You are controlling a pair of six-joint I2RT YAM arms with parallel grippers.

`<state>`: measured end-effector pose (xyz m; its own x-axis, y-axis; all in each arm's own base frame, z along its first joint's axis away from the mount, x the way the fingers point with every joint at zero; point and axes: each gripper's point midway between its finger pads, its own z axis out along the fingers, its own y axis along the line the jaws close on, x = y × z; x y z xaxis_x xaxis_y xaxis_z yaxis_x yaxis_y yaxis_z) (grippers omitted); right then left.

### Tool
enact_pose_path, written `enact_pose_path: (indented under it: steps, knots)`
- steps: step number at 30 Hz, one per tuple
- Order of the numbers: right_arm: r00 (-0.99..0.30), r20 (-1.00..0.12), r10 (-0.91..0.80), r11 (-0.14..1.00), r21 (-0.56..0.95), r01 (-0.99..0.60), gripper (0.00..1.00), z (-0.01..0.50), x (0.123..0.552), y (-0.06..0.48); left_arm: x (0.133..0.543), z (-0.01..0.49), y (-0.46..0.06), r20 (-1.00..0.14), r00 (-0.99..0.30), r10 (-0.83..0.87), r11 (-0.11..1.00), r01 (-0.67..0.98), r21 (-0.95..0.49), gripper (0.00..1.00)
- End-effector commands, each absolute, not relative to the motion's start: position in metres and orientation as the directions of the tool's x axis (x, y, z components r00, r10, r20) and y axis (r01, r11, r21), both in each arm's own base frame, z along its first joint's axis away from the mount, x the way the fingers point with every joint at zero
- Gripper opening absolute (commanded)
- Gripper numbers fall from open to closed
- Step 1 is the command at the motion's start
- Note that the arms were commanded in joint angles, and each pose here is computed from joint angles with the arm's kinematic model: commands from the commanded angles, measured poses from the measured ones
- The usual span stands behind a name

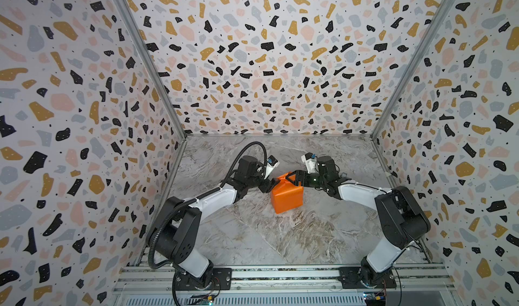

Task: Wrap a gift box in wrapping paper
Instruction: Fold the seventh fold of the wrapping paper on the gift box.

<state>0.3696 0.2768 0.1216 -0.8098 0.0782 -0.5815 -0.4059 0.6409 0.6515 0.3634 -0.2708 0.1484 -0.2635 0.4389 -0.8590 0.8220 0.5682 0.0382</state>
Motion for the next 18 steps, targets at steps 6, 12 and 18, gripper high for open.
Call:
enact_pose_path:
  steps: [6,12,18]
  knots:
    - [-0.839,-0.540,0.067,0.670,0.647,-0.363,0.87,0.095,0.353,0.268,0.364,0.148,-0.281,-0.857,-0.248,0.451,0.531,0.847,0.034,0.68]
    - [-0.832,-0.551,0.071,0.662,0.649,-0.374,0.87,0.101,0.353,0.269,0.359,0.154,-0.290,-0.859,-0.219,0.462,0.476,0.879,0.032,0.68]
    - [-0.832,-0.550,0.069,0.660,0.651,-0.376,0.86,0.101,0.351,0.268,0.356,0.166,-0.293,-0.873,-0.191,0.449,0.451,0.892,0.037,0.58]
